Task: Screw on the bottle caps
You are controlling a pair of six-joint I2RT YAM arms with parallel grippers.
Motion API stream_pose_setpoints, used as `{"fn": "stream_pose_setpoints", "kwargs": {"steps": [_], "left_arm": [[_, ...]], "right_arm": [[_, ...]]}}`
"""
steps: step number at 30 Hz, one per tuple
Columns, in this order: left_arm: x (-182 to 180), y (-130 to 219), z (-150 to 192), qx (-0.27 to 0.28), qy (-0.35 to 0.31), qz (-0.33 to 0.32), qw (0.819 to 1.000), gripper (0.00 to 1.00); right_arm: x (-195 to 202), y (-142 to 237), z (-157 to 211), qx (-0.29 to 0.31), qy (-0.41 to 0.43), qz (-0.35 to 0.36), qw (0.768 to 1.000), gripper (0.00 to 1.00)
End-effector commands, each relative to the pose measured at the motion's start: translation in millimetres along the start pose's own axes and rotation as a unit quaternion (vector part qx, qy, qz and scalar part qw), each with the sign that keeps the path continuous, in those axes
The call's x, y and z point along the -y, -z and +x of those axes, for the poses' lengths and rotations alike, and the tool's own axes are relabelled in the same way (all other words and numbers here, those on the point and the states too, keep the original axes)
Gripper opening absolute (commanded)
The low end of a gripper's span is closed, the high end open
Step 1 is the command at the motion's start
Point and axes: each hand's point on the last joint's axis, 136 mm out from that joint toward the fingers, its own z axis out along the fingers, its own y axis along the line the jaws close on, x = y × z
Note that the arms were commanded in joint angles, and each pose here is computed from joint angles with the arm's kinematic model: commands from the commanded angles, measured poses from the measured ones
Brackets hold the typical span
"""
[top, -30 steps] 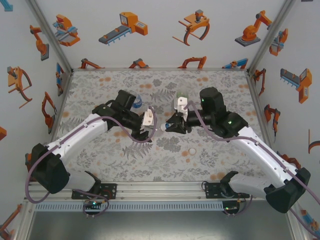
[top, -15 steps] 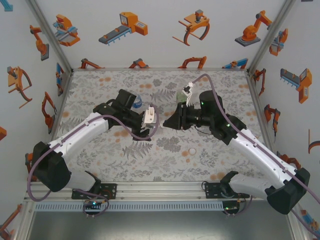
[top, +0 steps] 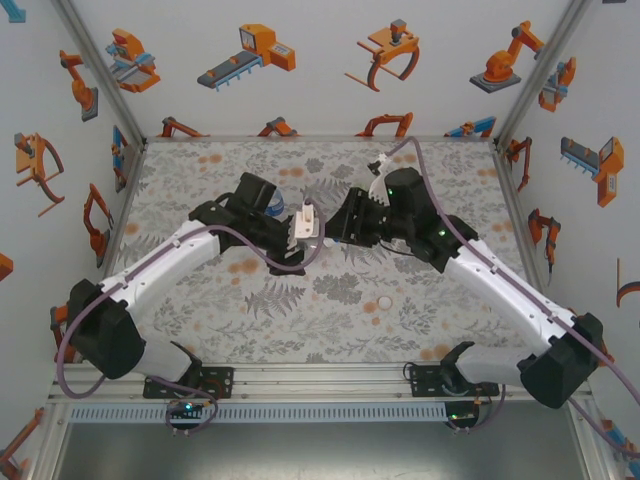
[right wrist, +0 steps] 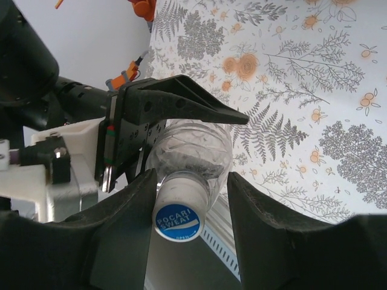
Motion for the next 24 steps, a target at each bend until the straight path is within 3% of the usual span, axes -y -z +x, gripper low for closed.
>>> {"fn": "stream_pose_setpoints", "kwargs": {"steps": [1, 15, 18, 21, 23, 24], "left_arm": [[-5, 1, -6, 0.000, 0.023, -0.001, 1.000, 0.00], [-18, 1, -7, 0.001, 0.046, -0.023, 0.999, 0.03], [-15, 3, -8, 0.005, 0.040, -0.020, 0.999, 0.09], [-15, 4, -9, 0.008, 0.037, -0.024, 0.999, 0.38], [-16, 5, -10, 0.011, 0.034, -0.030, 0.999, 0.69], [-16, 6, -10, 0.013, 0.033, -0.034, 0.999, 0.77]], "right_arm": [[-7, 2, -6, 0.002, -0.011, -0.007, 1.000, 0.48], [-1, -2, -5, 0.001, -0.023, 0.000, 1.000, 0.40], [0, -4, -5, 0.001, -0.020, 0.003, 1.000, 0.31], [1, -5, -8, 0.005, -0.009, 0.006, 1.000, 0.23], [3, -6, -11, 0.006, 0.002, 0.015, 1.000, 0.20], [5, -6, -13, 0.006, 0.006, 0.021, 1.000, 0.20]]}}
